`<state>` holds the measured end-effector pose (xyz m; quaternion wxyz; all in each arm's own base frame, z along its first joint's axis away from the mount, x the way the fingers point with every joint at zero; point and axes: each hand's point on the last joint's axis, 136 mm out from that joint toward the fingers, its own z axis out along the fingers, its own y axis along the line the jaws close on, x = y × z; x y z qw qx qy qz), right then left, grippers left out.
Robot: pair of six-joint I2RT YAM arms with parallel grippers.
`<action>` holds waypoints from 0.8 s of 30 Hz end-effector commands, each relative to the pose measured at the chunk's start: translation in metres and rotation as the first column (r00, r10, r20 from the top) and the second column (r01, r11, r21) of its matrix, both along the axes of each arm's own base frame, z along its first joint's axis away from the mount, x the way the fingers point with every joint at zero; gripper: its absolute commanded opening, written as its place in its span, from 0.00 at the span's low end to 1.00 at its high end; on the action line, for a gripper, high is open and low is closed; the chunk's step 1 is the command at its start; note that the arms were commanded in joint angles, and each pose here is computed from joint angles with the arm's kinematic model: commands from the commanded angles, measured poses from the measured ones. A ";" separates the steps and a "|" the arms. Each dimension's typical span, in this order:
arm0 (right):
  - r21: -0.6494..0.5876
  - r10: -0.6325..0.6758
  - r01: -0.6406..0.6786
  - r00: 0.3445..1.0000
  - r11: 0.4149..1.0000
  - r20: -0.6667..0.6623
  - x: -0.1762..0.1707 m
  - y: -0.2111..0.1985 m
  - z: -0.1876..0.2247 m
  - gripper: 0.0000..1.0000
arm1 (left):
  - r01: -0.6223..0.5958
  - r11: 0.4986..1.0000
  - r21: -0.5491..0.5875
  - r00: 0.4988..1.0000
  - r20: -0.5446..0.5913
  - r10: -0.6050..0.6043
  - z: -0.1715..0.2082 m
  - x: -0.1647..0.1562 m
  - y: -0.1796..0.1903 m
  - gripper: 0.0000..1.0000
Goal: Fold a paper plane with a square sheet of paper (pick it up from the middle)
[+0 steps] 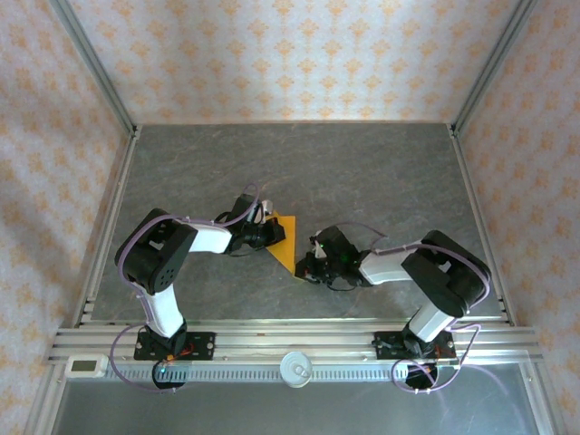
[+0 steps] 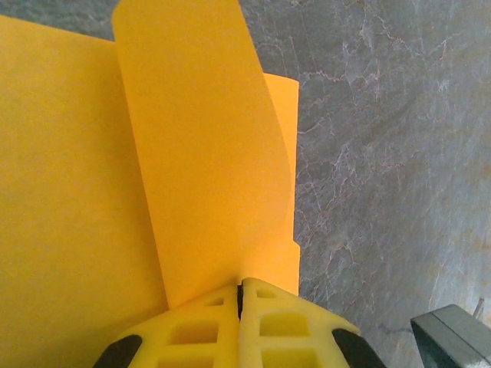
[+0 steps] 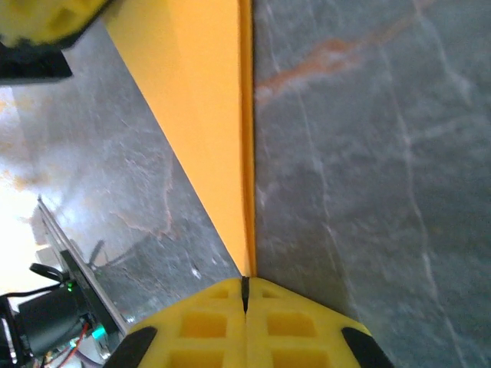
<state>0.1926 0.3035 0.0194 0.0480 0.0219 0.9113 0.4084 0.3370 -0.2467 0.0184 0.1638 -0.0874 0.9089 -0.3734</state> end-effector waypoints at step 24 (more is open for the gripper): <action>0.044 -0.107 0.104 0.992 0.994 0.074 0.081 0.035 0.023 0.00 | -0.034 0.993 0.109 0.996 -0.076 0.043 -0.032 -0.017 0.020 0.00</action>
